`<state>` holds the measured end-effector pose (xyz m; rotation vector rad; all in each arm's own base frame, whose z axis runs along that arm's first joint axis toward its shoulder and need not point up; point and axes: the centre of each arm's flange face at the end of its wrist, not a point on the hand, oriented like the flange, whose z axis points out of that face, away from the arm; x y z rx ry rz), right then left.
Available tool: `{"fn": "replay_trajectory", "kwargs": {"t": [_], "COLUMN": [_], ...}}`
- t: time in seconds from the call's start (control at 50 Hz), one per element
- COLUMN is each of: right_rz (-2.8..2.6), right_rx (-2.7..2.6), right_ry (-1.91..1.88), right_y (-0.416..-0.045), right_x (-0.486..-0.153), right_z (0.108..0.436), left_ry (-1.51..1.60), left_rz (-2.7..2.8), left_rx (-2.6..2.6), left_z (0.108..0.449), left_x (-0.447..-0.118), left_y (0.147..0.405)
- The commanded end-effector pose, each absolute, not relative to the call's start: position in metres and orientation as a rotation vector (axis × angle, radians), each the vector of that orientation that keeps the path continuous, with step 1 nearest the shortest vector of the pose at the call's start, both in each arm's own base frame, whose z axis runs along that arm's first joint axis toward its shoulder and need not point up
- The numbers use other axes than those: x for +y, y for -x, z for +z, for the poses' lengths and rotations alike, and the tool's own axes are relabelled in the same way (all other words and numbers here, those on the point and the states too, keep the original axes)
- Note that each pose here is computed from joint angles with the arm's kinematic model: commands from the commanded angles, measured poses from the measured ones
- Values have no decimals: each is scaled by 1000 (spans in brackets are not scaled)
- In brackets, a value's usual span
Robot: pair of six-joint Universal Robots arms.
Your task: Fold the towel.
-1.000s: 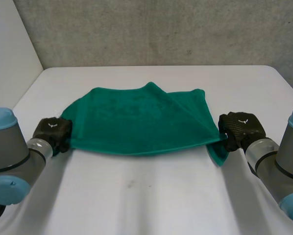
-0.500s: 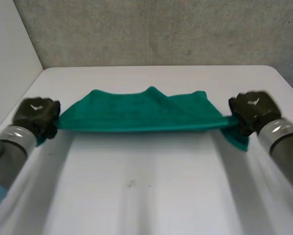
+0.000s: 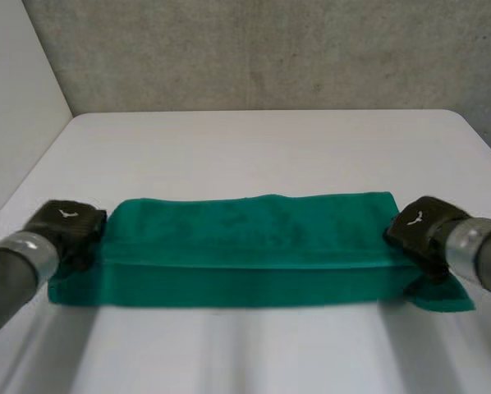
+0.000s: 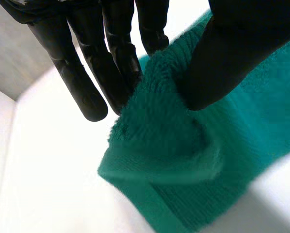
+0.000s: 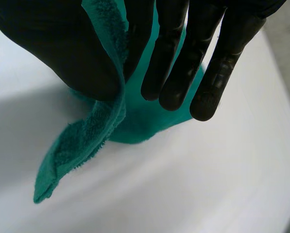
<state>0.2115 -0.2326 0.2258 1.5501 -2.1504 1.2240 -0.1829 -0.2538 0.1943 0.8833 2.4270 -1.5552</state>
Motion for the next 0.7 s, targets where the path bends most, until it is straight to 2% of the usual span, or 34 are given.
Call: {"fn": "replay_trajectory", "kwargs": {"t": [0.02,0.04,0.1,0.12,0.16,0.2,0.22,0.28,0.3,0.34,0.4,0.52,0.6,0.7], "right_rz": [1268,1363,1568,1732,1896,2129,2196,2406,2431,2451,2417,2286,2217,2160], "right_rx": [-2102,-2038,-1912,-1806,-1702,-1545,-1495,-1303,-1272,-1240,-1298,-1496,-1588,-1724], "right_ry": [-1432,-1356,-1199,-1071,-940,-757,-707,-552,-530,-513,-540,-663,-731,-843], "right_y": [-223,-227,-232,-236,-240,-247,-249,-250,-249,-246,-242,-243,-242,-244], "right_x": [-295,-313,-339,-354,-366,-369,-368,-348,-343,-336,-332,-329,-325,-319], "right_z": [214,227,259,289,316,356,367,413,419,424,409,354,323,282], "left_ry": [-858,-839,-735,-706,-613,-547,-474,-347,-297,-287,-318,-393,-426,-445], "left_rz": [-1594,-1627,-1793,-1847,-2051,-2199,-2340,-2506,-2574,-2590,-2556,-2456,-2359,-2261], "left_rx": [2294,2258,2088,2040,1875,1733,1583,1365,1269,1251,1321,1512,1678,1823], "left_z": [184,191,234,247,292,325,357,397,411,410,392,342,298,259], "left_x": [-319,-327,-357,-363,-376,-377,-372,-363,-357,-353,-350,-348,-345,-339], "left_y": [203,206,213,214,222,228,231,230,230,231,231,231,225,215]}}
